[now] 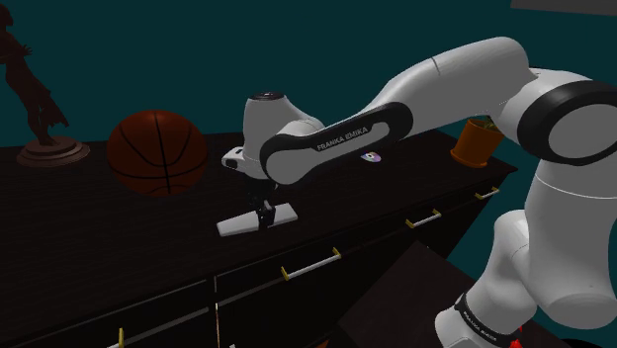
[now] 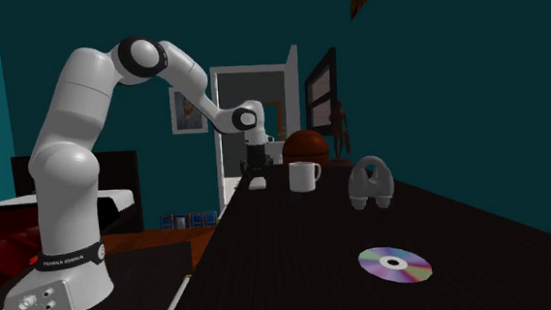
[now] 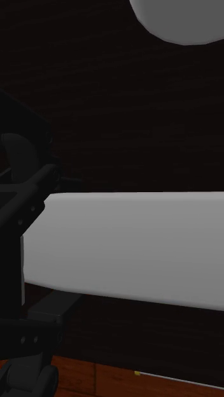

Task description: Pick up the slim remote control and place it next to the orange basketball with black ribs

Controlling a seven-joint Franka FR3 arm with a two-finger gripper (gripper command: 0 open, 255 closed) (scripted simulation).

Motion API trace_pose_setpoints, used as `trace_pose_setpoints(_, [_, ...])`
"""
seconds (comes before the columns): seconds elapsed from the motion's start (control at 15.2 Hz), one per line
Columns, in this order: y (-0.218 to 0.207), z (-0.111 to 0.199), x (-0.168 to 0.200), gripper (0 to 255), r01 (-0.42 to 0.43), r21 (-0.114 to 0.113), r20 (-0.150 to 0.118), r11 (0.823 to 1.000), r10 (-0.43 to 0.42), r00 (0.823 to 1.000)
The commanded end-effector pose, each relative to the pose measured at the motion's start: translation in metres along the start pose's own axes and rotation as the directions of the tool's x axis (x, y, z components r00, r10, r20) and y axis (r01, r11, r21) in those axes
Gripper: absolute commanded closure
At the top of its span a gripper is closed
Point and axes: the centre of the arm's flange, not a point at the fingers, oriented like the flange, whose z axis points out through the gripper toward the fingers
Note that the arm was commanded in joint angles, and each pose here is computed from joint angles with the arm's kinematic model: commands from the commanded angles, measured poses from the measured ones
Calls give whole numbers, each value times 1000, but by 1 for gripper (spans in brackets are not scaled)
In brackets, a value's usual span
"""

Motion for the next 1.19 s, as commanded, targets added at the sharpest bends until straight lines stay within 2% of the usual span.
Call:
trace_pose_setpoints(0.0, [0, 0, 0, 0, 0, 0, 0, 1000, 0, 1000])
trace_pose_setpoints(0.33, [0, 0, 0, 0, 0, 0, 0, 1000, 0, 1000])
trace_pose_setpoints(0.59, [0, -50, 0, 0, 0, 0, 0, 1000, 0, 1000])
trace_pose_setpoints(1.12, [0, -50, 0, 0, 0, 0, 0, 1000, 0, 1000])
